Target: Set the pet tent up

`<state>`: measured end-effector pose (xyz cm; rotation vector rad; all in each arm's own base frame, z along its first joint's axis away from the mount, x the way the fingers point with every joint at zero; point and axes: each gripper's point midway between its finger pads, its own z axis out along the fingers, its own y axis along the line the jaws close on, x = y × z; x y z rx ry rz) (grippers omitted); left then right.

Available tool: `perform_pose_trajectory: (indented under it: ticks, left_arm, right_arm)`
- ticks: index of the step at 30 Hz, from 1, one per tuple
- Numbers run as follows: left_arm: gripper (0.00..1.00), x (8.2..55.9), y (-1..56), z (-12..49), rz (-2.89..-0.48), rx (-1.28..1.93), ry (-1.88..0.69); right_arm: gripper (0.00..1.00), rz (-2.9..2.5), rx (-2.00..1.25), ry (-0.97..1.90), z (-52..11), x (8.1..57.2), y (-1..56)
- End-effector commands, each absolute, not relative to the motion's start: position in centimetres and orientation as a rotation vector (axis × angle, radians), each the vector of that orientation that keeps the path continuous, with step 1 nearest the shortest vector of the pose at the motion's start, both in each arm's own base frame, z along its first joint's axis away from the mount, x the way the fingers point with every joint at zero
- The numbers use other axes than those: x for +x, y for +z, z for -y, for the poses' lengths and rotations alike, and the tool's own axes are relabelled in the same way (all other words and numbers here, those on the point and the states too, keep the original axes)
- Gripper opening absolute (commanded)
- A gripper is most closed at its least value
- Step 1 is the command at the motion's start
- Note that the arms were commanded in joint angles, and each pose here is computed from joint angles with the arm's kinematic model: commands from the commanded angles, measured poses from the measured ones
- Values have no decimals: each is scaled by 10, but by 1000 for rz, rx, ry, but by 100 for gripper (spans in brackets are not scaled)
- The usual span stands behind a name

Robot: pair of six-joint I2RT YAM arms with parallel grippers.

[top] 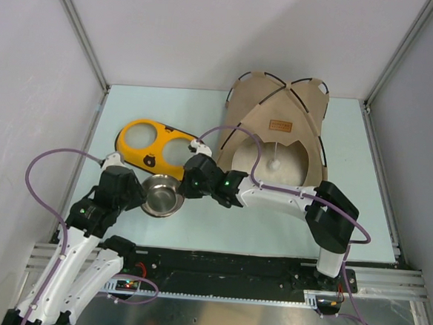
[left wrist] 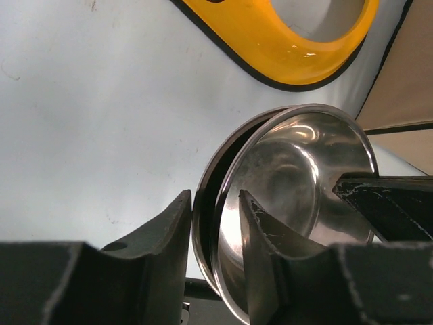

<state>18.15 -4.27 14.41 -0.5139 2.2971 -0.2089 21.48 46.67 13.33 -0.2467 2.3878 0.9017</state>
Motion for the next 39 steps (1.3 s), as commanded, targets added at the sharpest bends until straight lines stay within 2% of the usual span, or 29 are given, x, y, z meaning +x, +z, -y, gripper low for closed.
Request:
perform_pose_trajectory:
  ticks: [1, 4, 9, 11, 17, 24, 31, 39]
  left_arm:
    - [42, 191, 155, 50, -2245, -520, -275]
    - [54, 192, 156, 48, -2236, -523, -266]
    - [61, 193, 166, 43, -2214, -483, -237]
    - [60, 193, 170, 44, -2209, -466, -243]
    - [43, 193, 171, 49, -2231, -435, -267]
    - [29, 193, 167, 54, -2261, -408, -283]
    - [3, 193, 158, 58, -2311, -387, -284]
    - [0, 198, 145, 55, -2363, -393, -234]
  right_arm:
    - [0, -2305, -236, 993, -480, 217, 160]
    - [0, -2307, -237, 988, -480, 217, 158]
    - [0, -2313, -234, 976, -480, 219, 154]
    - [0, -2313, -232, 975, -480, 219, 154]
    - [0, -2312, -230, 970, -479, 221, 152]
    - [0, -2307, -245, 971, -482, 219, 151]
    - [0, -2311, -287, 937, -483, 216, 141]
    - [0, -2371, -338, 858, -481, 210, 108]
